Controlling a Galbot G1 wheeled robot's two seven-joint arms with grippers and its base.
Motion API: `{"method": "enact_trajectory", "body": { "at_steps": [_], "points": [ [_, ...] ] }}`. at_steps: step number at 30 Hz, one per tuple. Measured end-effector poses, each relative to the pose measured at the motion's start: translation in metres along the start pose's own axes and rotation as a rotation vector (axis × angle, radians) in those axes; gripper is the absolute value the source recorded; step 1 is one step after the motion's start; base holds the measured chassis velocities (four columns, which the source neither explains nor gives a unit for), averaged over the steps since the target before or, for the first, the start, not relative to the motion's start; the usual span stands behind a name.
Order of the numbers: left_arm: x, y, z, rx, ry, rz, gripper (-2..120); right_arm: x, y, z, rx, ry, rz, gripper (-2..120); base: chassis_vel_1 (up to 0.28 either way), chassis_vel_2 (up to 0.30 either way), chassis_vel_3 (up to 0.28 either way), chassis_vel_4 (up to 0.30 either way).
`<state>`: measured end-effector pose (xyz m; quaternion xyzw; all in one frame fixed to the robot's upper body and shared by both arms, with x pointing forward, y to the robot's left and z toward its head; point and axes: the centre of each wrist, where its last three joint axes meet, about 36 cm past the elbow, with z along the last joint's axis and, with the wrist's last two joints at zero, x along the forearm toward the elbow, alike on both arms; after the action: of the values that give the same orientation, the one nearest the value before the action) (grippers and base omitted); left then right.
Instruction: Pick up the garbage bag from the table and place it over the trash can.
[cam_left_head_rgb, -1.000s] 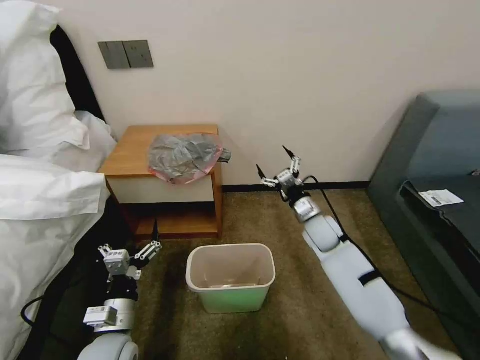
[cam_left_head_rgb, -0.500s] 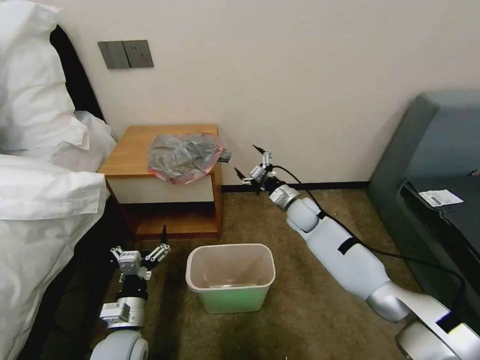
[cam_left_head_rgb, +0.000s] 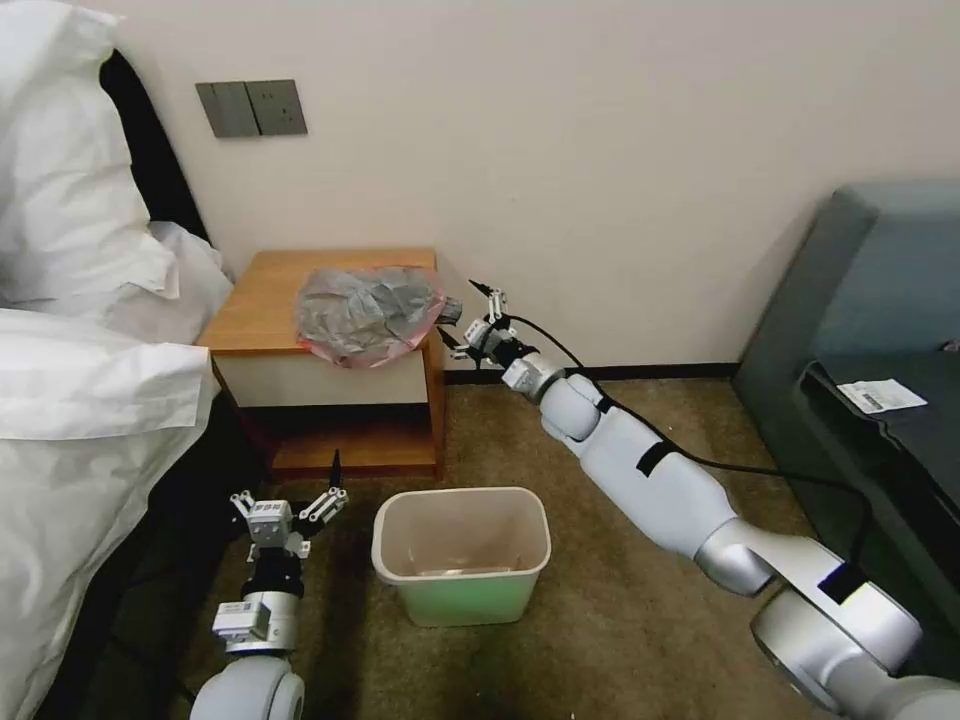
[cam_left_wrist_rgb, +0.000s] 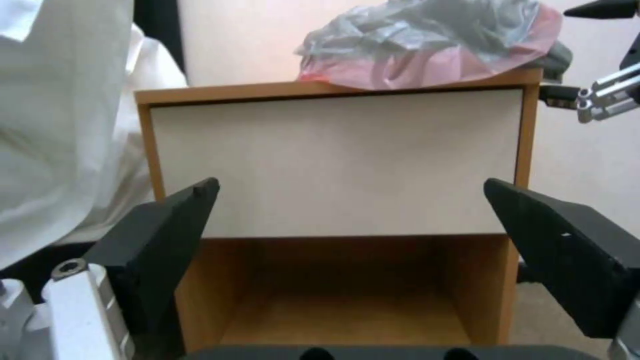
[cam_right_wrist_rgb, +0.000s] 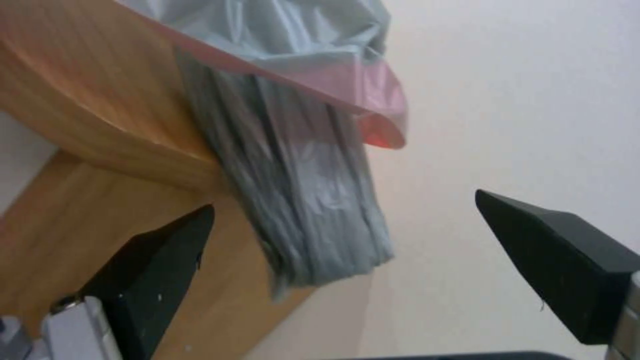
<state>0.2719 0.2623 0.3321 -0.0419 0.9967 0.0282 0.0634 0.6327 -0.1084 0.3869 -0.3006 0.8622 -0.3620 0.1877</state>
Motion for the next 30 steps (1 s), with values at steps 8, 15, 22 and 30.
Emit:
{"method": "enact_trajectory", "body": {
  "at_steps": [8,15,22,30],
  "points": [
    [0.004,-0.003,0.002,-0.004,-0.001,-0.021,99,-0.004,0.006,0.001,-0.003,0.005,-0.002,79,0.000,0.000,0.000,0.000],
    [0.005,-0.005,0.004,-0.003,-0.005,-0.033,100,0.004,0.009,0.005,0.004,0.008,-0.010,53,0.000,0.000,0.000,0.000],
    [0.003,-0.005,0.005,-0.004,-0.006,-0.041,100,0.008,0.009,0.008,-0.001,0.015,-0.007,26,0.000,0.000,0.000,0.000],
    [0.004,-0.005,0.010,-0.006,0.006,-0.045,100,0.006,0.003,0.008,0.002,0.013,0.004,2,0.000,0.000,0.000,0.000]
  ]
}}
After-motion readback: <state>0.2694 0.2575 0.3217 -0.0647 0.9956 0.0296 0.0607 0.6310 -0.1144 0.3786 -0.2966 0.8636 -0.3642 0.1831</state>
